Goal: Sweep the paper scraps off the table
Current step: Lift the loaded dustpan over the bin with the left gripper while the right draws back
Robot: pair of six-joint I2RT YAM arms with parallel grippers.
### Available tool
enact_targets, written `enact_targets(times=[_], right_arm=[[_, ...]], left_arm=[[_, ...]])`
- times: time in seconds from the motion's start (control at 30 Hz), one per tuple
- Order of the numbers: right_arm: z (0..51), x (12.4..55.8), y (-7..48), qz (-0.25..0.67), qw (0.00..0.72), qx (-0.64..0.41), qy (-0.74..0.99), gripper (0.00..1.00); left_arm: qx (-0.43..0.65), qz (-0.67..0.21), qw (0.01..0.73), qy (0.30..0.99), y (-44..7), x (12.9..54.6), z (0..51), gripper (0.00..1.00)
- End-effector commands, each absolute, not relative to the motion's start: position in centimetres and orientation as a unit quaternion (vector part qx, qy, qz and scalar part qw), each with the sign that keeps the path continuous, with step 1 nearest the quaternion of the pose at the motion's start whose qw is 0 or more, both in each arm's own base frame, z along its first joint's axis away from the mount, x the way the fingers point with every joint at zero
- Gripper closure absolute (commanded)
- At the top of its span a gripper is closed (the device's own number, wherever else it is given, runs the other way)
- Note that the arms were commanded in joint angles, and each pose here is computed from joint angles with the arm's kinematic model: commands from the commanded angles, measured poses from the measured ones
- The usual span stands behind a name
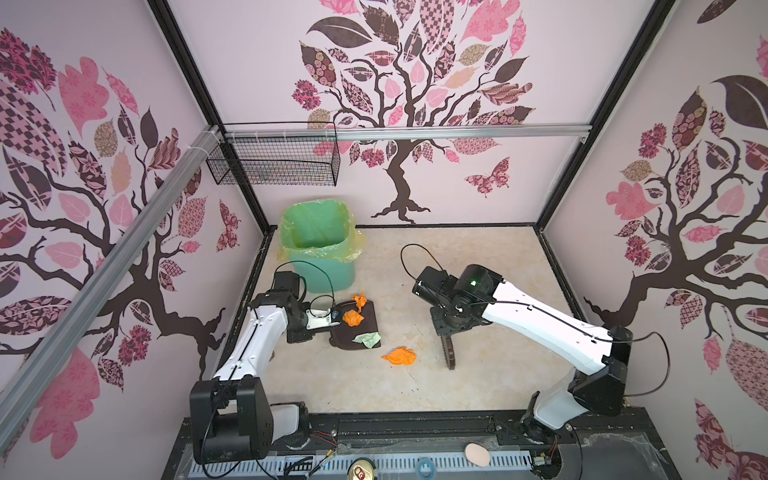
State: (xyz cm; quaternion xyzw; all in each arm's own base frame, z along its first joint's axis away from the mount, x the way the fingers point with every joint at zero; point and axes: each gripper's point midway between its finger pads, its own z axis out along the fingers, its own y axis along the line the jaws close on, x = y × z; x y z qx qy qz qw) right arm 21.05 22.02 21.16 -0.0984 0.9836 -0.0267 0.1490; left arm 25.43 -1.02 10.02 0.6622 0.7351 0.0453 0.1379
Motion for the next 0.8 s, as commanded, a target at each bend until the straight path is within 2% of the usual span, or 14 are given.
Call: enact_targets(times=[0.0, 0.3, 0.47, 0.77], right_arm=[[21.9, 21.5, 22.3, -0.013, 0.168, -0.090, 0.982, 1.00], [21.8, 21.9, 22.4, -0.014, 0.169, -0.099, 0.981, 1.00], [21.4, 21.9, 22.7, -0.012, 0.166, -0.107, 0.980, 1.00], [20.4, 22.0, 23.1, -0.005, 0.162, -0.116, 0.980, 1.00]], left_arm=[[0.667, 0.033, 0.167, 0.725, -2.0, 24.7, 12.9, 1.00], [0.672, 0.052, 0.190, 0.714, -1.9, 23.0, 18.0, 1.00], [0.665, 0.018, 0.188, 0.723, -1.8, 22.3, 21.3, 1.00], [0.654, 0.001, 0.193, 0.732, -0.1, 23.6, 26.3, 1.00]])
